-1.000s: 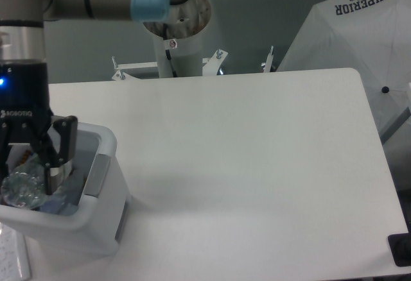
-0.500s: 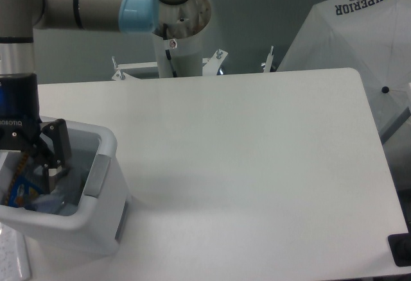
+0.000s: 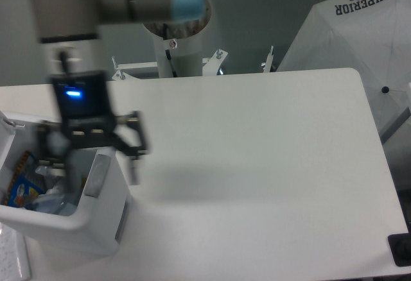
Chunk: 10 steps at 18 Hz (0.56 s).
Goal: Place the trash in the trash can
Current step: 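Lower the bottle into the bin, open the gripper, and rise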
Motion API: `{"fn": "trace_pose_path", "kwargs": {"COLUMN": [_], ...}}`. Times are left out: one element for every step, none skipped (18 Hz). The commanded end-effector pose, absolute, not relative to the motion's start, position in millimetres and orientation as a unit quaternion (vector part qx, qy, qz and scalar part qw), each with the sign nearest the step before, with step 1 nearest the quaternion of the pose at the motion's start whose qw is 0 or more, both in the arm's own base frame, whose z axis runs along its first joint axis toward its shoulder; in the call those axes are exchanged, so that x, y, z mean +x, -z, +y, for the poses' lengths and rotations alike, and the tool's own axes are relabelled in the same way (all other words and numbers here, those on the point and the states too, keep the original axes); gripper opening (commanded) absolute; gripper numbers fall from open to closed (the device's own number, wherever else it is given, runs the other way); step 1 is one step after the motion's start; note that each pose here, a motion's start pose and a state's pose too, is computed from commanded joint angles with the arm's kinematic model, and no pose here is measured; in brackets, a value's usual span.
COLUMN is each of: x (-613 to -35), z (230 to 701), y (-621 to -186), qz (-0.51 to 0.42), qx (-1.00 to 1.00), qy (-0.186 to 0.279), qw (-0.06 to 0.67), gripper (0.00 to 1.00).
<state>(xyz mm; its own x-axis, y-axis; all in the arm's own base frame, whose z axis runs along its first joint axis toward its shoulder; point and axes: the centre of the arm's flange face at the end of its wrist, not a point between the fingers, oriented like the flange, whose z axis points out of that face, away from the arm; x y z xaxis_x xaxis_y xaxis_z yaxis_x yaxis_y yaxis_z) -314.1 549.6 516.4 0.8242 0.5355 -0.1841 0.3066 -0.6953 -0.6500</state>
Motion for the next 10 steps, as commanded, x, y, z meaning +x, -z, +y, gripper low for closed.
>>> {"fn": "trace_pose_path", "kwargs": {"x": [-320, -326, -332, -335, -340, -343, -343, -344, -346, -348], "z": [539, 531, 524, 517, 507, 500, 497, 496, 495, 493], "y": [-525, -524, -519, -521, -523, -525, -525, -524, -524, -523], "qz": [-0.218, -0.204, -0.188, -0.168, -0.152, -0.140, -0.128, -0.124, -0.125, -0.127], "qx": [-0.904, -0.910, -0.916, -0.921, -0.926, -0.930, -0.934, -0.935, -0.934, -0.935], "qy": [-0.203, -0.213, -0.218, -0.226, -0.232, -0.235, -0.235, -0.236, -0.236, -0.234], "qw": [0.306, 0.292, 0.278, 0.268, 0.257, 0.245, 0.238, 0.235, 0.236, 0.235], "gripper": [1.00, 1.00, 1.00, 1.00, 1.00, 1.00, 1.00, 1.00, 1.00, 1.00]}}
